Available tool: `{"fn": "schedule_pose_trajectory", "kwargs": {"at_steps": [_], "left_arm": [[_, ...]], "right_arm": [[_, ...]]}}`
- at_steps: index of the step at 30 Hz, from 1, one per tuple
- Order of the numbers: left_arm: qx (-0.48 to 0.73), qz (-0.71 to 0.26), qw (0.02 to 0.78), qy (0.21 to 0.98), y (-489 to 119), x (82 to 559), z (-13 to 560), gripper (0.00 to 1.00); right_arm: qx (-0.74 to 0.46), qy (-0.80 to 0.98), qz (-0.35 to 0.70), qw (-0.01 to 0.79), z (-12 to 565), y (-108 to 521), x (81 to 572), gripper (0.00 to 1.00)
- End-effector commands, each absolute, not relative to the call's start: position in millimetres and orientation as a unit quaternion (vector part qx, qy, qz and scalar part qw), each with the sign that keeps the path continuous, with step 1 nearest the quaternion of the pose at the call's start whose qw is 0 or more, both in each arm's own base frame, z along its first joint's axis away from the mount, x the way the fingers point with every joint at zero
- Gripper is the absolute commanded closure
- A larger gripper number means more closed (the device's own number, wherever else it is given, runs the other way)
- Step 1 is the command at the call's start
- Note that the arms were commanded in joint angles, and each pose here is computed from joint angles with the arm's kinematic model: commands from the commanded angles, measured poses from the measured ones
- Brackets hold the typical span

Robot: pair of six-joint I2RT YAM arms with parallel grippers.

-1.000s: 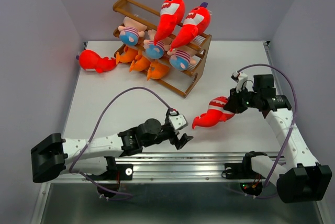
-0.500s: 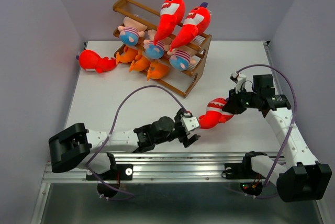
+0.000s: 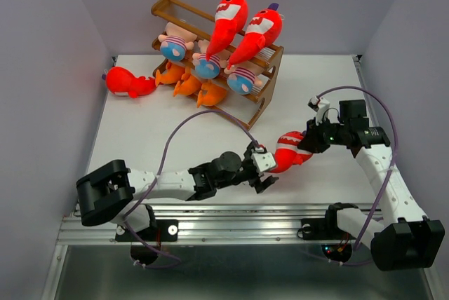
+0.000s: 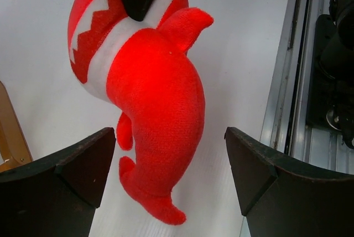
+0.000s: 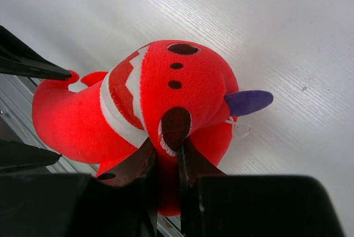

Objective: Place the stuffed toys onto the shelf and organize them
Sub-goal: Pass the stuffed toy from the right arm to the left

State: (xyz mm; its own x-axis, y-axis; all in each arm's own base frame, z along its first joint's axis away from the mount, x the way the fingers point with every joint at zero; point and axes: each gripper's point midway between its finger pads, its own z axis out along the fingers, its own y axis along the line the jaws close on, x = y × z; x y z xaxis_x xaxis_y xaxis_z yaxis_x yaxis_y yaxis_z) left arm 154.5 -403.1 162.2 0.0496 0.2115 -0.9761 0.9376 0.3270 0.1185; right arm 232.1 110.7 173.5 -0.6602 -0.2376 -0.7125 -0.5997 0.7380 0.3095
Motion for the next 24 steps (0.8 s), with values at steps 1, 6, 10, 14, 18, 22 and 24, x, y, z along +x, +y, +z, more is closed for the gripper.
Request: {"fn": "schedule_pose_trajectory", "kwargs": {"at_steps": [1, 6, 10, 14, 18, 22, 24], "left_arm": [[0.459, -0.367, 0.568, 0.576, -425.6, 153.5, 195.8, 0.09], [0.444, -0.376, 0.561, 0.589, -436.0, 157.5, 199.5, 0.09], [0.432, -0.382, 0.551, 0.603, -445.7, 160.4, 201.4, 0.09], [0.428, -0.378, 0.539, 0.62, -450.3, 163.2, 191.9, 0.15], [0.433, -0.373, 0.519, 0.636, -455.4, 163.5, 180.0, 0.4], [0.442, -0.364, 0.505, 0.646, -461.3, 165.0, 170.4, 0.75], [0.443, -0.358, 0.501, 0.652, -461.1, 166.1, 166.0, 0.91]], "right_arm": [[-0.257, 0.85, 0.271, 0.372, 194.1, 115.4, 238.8, 0.99], [-0.256, 0.851, 0.262, 0.377, 192.9, 112.8, 239.7, 0.99], [-0.257, 0.851, 0.256, 0.38, 190.7, 111.3, 239.5, 0.99], [-0.258, 0.85, 0.252, 0.384, 190.6, 110.3, 239.2, 0.99], [-0.259, 0.849, 0.252, 0.384, 189.8, 110.4, 238.6, 0.99], [-0.261, 0.847, 0.252, 0.387, 191.1, 110.7, 237.6, 0.99], [-0.262, 0.846, 0.254, 0.388, 191.8, 111.1, 236.9, 0.99]]}}
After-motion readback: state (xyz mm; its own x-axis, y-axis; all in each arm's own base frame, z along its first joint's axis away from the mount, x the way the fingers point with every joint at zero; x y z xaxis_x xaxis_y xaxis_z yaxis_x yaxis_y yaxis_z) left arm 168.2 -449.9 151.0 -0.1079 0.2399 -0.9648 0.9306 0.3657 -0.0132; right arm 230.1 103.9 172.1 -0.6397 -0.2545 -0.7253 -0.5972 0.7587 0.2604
